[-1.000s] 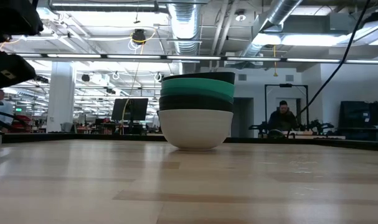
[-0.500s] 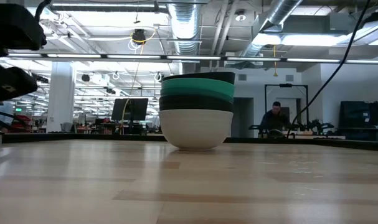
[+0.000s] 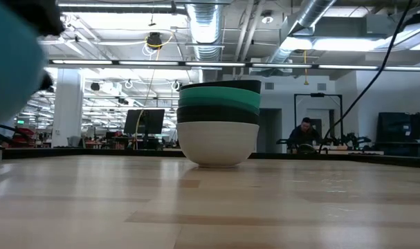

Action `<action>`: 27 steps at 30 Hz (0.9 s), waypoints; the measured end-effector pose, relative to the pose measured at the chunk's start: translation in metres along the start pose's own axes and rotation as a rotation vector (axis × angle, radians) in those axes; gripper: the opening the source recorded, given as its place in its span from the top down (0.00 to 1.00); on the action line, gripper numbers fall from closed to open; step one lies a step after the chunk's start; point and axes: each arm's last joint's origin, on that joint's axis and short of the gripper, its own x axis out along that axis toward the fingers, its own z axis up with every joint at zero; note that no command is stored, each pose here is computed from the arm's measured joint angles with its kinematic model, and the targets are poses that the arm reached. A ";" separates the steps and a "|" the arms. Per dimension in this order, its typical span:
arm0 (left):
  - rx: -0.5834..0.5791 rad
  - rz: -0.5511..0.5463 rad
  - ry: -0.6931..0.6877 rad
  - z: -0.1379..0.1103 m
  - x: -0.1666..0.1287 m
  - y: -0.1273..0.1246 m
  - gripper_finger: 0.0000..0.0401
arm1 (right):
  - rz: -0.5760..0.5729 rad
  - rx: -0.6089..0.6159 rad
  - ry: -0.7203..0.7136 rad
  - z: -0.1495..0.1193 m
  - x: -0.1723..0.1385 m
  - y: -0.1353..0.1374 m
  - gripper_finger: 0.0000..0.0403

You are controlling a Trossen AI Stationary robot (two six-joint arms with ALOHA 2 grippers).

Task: Nest bowls inside each other
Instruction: Stack the blue bowl on the black bowl

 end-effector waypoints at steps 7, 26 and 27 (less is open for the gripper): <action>-0.049 0.198 -0.145 0.058 -0.047 0.001 1.00 | -0.115 -0.027 0.028 0.002 -0.012 -0.011 0.73; -0.149 0.262 -0.417 0.184 -0.135 0.037 1.00 | -0.162 -0.192 0.069 0.020 -0.098 -0.019 0.74; -0.144 0.255 -0.413 0.188 -0.130 0.038 1.00 | -0.148 -0.200 0.071 0.020 -0.101 -0.019 0.74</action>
